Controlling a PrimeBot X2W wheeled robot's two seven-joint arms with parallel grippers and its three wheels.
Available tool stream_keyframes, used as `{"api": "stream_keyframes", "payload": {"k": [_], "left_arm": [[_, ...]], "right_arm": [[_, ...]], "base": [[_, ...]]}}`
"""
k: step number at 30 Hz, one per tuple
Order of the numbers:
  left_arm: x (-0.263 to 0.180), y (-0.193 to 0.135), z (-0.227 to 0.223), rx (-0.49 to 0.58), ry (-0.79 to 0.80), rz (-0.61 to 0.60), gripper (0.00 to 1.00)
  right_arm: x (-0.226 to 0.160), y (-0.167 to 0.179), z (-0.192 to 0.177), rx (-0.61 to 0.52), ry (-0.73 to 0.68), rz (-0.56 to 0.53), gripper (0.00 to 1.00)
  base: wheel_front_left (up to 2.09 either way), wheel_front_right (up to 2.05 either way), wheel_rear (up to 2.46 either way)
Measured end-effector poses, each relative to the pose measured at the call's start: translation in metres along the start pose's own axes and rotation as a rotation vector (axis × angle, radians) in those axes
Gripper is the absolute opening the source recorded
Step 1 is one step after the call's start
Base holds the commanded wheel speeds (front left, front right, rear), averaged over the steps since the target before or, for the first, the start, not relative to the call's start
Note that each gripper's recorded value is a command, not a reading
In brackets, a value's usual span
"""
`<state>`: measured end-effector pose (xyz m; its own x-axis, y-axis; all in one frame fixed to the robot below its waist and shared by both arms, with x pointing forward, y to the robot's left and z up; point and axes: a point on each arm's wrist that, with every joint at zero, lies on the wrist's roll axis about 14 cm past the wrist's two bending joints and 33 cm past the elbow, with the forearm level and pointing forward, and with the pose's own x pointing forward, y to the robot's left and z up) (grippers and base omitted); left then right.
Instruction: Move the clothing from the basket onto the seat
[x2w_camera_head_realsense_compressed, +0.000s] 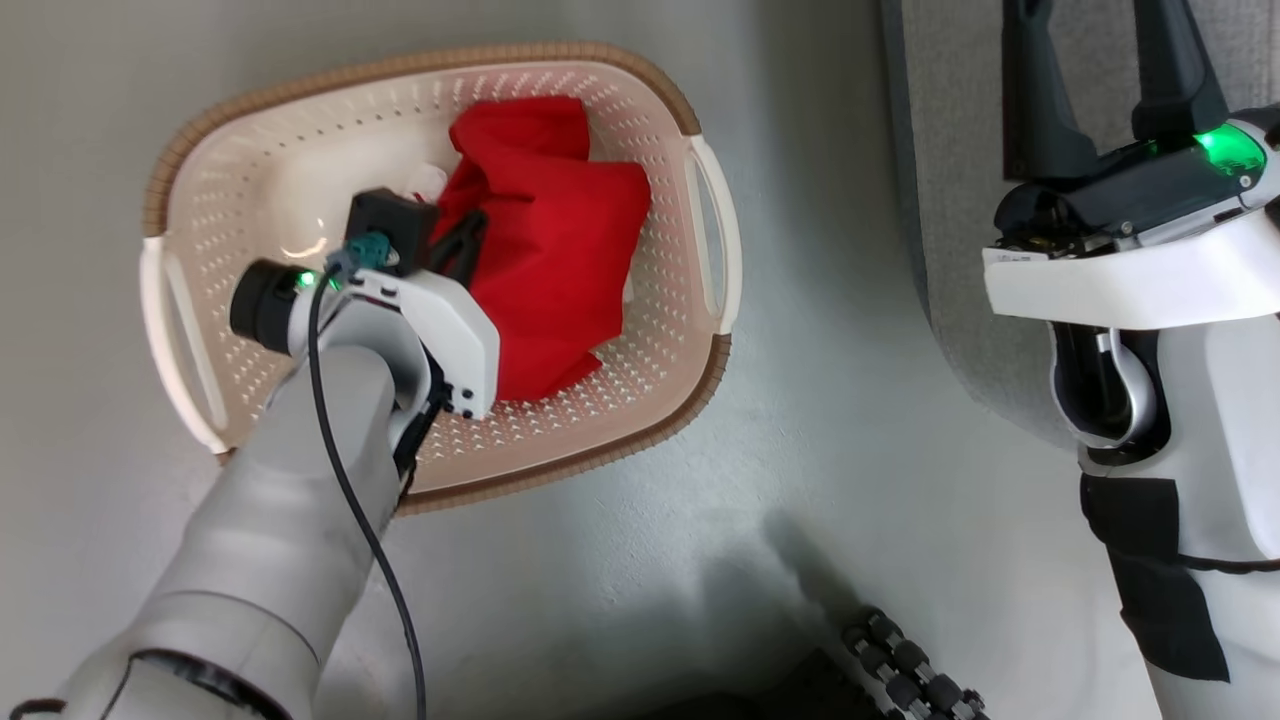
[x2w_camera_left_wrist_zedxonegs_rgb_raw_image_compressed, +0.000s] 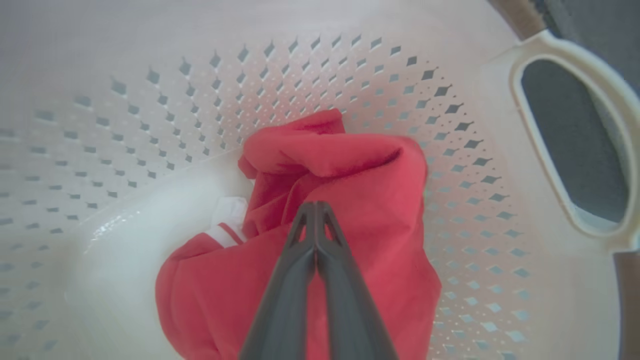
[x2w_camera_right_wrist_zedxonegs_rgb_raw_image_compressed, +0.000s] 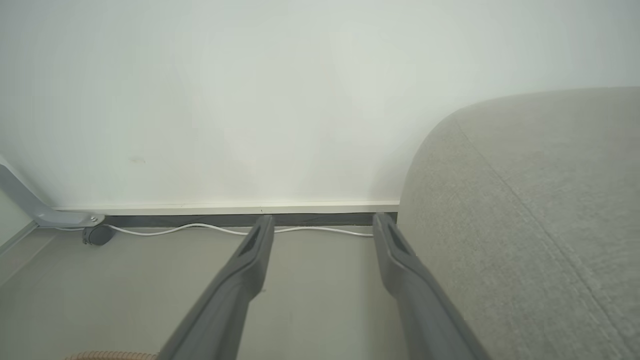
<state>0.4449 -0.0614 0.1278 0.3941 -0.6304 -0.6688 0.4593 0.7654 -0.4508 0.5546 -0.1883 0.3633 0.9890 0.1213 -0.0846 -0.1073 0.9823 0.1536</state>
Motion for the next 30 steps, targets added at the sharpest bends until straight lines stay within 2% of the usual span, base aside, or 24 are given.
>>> {"api": "stream_keyframes", "payload": {"k": [11,21,22,23,24,30], "left_arm": [[-0.046,-0.017,0.022,-0.022,-0.069,0.01,0.0],[-0.101,-0.035,0.08,-0.013,-0.263,0.05,0.0],[-0.108,-0.036,0.087,-0.016,-0.289,0.056,0.07],[-0.116,-0.038,0.092,-0.009,-0.313,0.065,0.8],[-0.123,-0.04,0.098,0.007,-0.336,0.075,1.0],[-0.176,-0.037,0.121,0.014,-0.486,0.168,1.0]], "right_arm": [[-0.007,0.004,0.044,-0.028,-0.066,0.014,1.0],[-0.031,0.018,0.079,-0.03,-0.099,0.03,1.0],[-0.034,0.019,0.082,-0.027,-0.102,0.031,1.0],[-0.038,0.021,0.085,-0.025,-0.104,0.031,1.0],[-0.041,0.022,0.087,-0.023,-0.104,0.03,1.0],[-0.066,0.031,0.101,-0.009,-0.112,0.032,1.0]], "base": [[0.0,0.0,0.0],[0.0,0.0,0.0],[0.0,0.0,0.0],[0.0,0.0,0.0],[0.0,0.0,0.0],[0.0,0.0,0.0]]}}
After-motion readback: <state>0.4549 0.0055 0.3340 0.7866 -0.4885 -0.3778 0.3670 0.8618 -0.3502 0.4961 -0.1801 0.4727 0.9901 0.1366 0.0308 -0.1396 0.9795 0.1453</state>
